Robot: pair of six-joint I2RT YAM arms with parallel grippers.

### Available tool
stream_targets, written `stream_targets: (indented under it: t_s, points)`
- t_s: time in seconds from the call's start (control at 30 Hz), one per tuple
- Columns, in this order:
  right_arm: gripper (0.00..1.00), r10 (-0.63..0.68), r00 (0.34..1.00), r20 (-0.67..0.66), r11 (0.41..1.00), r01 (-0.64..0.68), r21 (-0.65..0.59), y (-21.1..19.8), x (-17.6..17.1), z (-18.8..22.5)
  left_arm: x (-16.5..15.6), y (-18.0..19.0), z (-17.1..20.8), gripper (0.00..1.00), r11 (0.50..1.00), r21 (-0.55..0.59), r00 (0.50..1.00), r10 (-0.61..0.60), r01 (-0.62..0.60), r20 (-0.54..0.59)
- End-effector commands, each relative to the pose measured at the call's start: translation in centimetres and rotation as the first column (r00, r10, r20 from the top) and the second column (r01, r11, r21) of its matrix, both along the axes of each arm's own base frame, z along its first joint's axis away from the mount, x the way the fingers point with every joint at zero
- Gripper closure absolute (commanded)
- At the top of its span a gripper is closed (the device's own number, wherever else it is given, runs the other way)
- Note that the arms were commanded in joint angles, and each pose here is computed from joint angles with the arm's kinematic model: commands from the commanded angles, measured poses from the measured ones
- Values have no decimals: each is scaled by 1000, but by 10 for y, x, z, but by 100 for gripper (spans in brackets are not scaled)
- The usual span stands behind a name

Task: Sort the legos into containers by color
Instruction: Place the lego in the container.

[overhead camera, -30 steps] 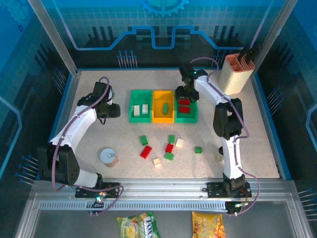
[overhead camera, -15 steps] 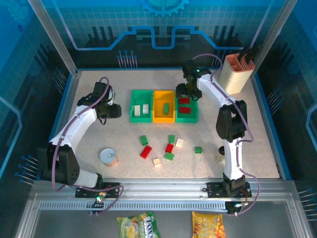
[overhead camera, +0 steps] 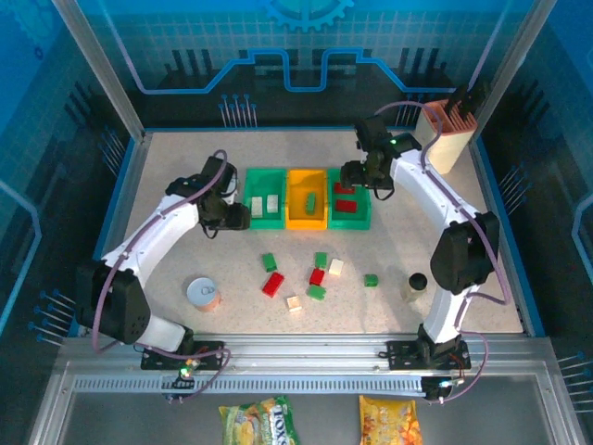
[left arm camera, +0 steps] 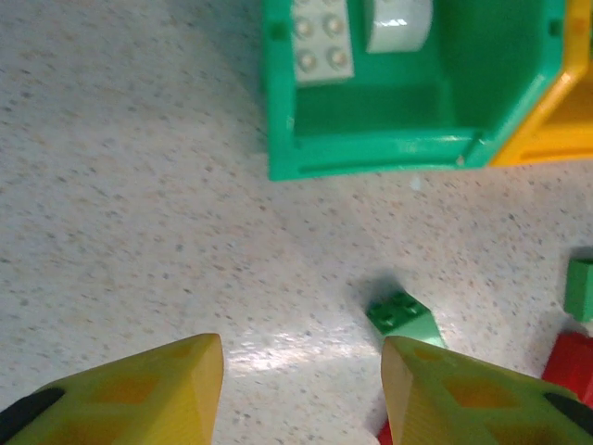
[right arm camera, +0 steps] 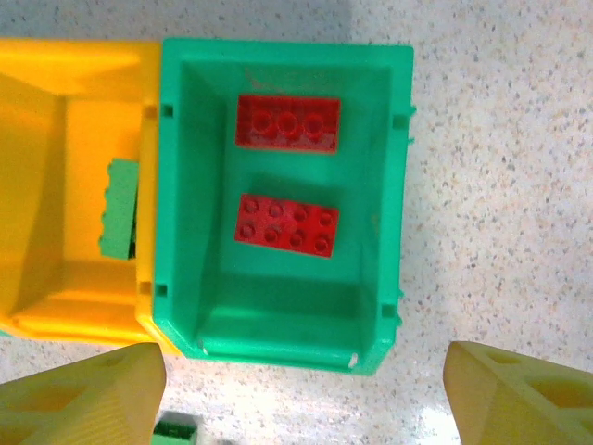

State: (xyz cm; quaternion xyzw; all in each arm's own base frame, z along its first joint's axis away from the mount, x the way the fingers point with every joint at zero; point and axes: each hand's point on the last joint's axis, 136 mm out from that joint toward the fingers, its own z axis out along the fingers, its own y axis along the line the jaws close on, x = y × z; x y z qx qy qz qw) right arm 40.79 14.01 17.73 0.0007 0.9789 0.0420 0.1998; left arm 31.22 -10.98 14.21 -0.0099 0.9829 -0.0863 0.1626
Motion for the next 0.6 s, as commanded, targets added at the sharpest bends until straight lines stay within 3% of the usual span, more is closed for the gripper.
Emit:
stream_targets:
  t_s: [0.0,0.2,0.57]
  points:
    - [21,-5,1000,12,1000,5,10,-1,-12,5,-17,-18,-5,50,1000,-18,998,14,-16,-66]
    - [21,0,1000,-6,1000,0,3,-6,-25,-3,-38,-42,-26,48,1000,-1,993,14,-14,-116]
    - [21,5,999,-31,1000,-6,-20,-15,-36,-14,-48,-60,-61,39,987,35,974,159,-155,-163]
